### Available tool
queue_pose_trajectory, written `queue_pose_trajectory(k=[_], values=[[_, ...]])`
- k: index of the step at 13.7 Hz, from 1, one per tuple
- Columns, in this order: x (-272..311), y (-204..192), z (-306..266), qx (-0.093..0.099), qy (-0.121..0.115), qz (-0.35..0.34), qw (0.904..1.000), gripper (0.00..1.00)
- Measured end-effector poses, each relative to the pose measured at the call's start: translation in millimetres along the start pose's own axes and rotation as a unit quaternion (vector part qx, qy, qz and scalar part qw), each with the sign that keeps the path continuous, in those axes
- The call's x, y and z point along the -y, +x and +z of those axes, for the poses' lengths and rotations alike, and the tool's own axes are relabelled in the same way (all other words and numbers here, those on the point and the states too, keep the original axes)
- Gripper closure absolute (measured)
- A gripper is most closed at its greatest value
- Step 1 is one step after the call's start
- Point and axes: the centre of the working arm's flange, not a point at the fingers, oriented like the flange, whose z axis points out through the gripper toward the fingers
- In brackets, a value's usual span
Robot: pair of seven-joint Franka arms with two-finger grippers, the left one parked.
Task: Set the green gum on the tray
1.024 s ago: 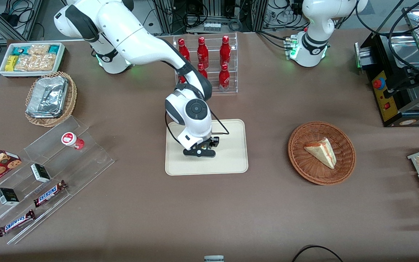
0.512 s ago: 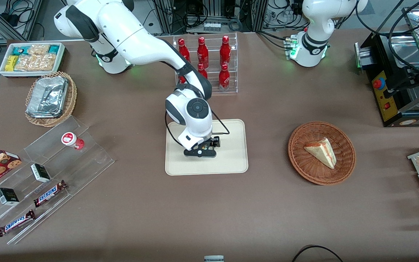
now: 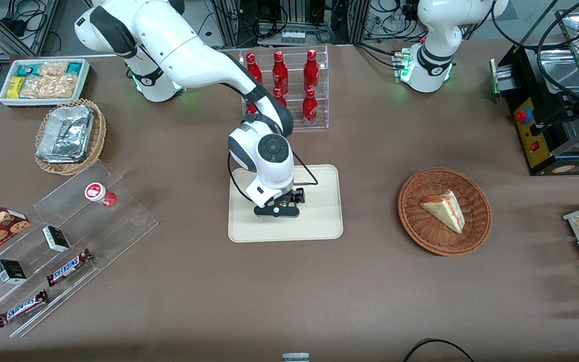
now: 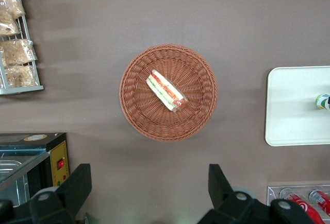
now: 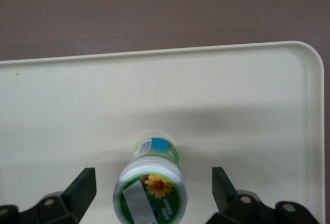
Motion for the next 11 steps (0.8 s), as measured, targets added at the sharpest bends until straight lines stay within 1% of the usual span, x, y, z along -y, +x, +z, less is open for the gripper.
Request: queue_pose_trajectory(k=[2, 7, 9, 11], values=[[-4, 3, -22, 0.005, -0.008, -0.010, 0.9999, 0.00], [-29, 7, -93, 0.029, -0.034, -0.046, 0.9979, 0.00], [-47, 17, -111, 0.037, -0.040, -0.060, 0.9968, 0.00], [-66, 28, -123, 0.046, -0.037, -0.067, 0.9960, 0.00]])
